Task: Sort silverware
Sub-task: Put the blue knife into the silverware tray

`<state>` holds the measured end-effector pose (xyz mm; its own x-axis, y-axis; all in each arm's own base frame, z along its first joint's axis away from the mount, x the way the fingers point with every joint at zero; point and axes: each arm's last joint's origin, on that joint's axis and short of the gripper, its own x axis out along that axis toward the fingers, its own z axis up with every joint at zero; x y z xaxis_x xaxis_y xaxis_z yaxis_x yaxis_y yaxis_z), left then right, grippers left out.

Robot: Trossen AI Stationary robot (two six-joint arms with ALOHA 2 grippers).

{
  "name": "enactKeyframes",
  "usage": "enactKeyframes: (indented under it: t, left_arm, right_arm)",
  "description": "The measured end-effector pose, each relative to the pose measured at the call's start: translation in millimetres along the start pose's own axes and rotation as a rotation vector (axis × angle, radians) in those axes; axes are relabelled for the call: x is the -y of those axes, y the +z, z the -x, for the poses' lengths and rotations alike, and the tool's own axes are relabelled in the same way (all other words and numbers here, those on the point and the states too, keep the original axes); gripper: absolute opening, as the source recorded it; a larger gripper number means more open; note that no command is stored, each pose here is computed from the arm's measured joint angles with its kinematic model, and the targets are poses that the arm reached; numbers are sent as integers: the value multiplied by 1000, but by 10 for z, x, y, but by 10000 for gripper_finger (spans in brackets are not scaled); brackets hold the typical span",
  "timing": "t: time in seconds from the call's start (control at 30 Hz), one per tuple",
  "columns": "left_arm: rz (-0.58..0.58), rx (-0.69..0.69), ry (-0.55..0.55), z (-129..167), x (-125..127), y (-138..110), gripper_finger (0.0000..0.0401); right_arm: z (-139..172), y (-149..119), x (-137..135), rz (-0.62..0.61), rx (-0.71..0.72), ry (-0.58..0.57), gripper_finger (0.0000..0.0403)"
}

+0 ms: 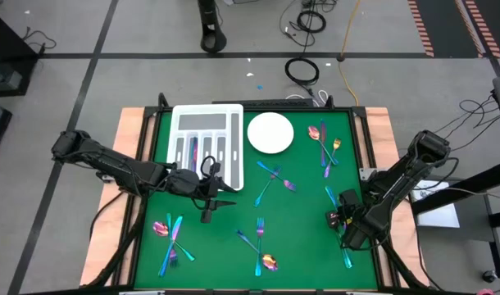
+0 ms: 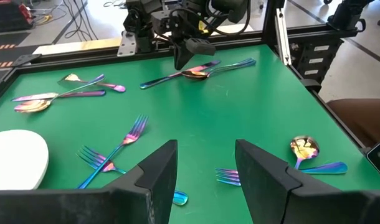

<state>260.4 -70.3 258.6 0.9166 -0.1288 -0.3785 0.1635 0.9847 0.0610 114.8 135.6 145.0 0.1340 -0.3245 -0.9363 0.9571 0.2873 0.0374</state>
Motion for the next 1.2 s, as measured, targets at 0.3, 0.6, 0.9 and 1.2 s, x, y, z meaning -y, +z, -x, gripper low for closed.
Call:
enactKeyframes:
  t: [0.3, 0.6, 0.9, 1.2]
  left_arm:
    - [0, 7, 0, 0, 0, 7, 164]
    - [2, 17, 0, 0, -1, 17, 164]
    - [1, 13, 0, 0, -1, 13, 164]
    - [1, 9, 0, 0, 0, 9, 164]
  right_arm:
    - [-6, 45, -35, -16, 79, 56, 35]
    - [-107, 288, -168, 46, 177, 16, 100]
    - [-283, 469, -215, 78, 172, -72, 154]
    - [-516, 525, -162, 75, 124, -45, 157]
